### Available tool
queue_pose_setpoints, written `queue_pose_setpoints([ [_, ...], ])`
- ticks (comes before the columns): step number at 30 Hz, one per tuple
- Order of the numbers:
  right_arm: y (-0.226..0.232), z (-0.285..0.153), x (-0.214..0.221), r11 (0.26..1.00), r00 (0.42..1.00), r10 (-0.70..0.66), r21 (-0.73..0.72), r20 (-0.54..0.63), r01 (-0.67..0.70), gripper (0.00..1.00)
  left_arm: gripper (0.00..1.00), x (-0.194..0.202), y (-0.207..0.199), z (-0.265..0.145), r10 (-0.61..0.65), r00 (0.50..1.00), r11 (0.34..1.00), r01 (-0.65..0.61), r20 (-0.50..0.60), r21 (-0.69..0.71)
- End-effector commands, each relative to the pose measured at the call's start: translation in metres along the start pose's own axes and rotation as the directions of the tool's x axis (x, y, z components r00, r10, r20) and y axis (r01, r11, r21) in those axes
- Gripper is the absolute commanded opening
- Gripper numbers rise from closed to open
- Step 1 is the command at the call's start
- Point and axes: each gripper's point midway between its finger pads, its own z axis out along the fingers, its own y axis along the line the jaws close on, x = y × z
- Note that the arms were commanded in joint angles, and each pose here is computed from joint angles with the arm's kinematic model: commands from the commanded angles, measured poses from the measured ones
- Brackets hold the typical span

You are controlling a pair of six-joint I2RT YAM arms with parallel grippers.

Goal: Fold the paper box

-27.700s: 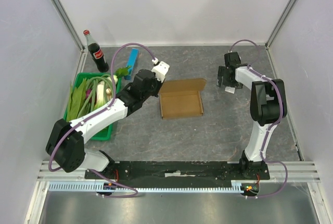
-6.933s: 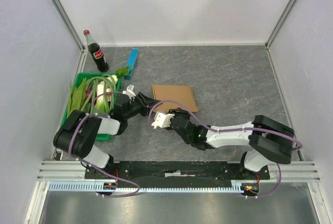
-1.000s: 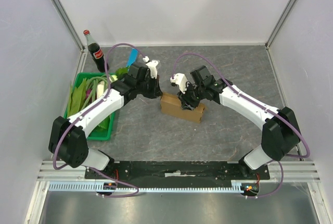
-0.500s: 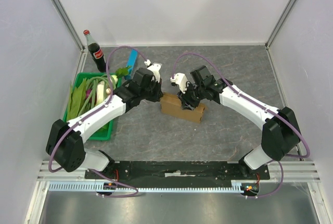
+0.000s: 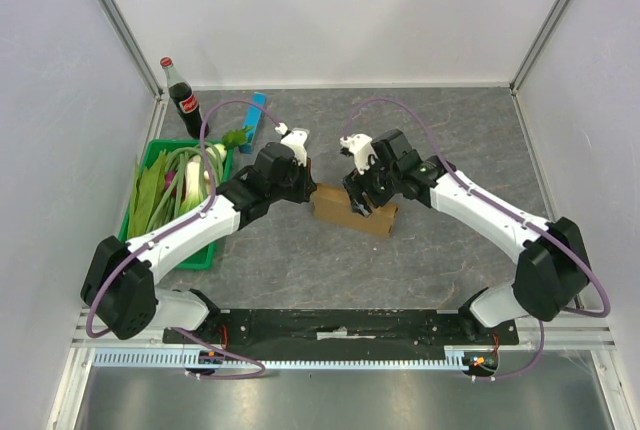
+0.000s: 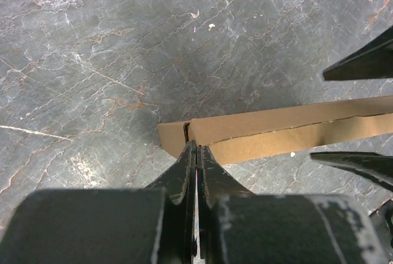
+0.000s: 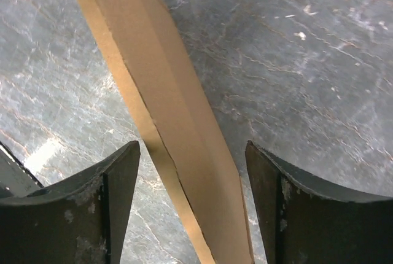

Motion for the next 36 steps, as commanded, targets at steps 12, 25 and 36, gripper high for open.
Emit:
queue_pose_setpoints([
  [12, -0.022, -0.100, 0.020, 0.861, 0.914, 0.364, 0.310, 0.181, -0.404, 0.85, 0.02, 0.036, 0.010, 0.001, -0.032, 0.995, 0.998, 0.027, -0.091, -0.052],
  [25, -0.028, -0.091, 0.053, 0.849, 0.913, 0.380, 0.335, 0.150, -0.409, 0.40, 0.02, 0.034, 0.010, 0.000, -0.017, 0.996, 0.999, 0.013, -0.086, -0.049],
  [36, -0.033, -0.080, 0.040, 0.871, 0.931, 0.332, 0.329, 0.155, -0.365, 0.33, 0.02, 0.032, 0.007, 0.000, -0.014, 0.996, 0.999, 0.011, -0.088, -0.038],
])
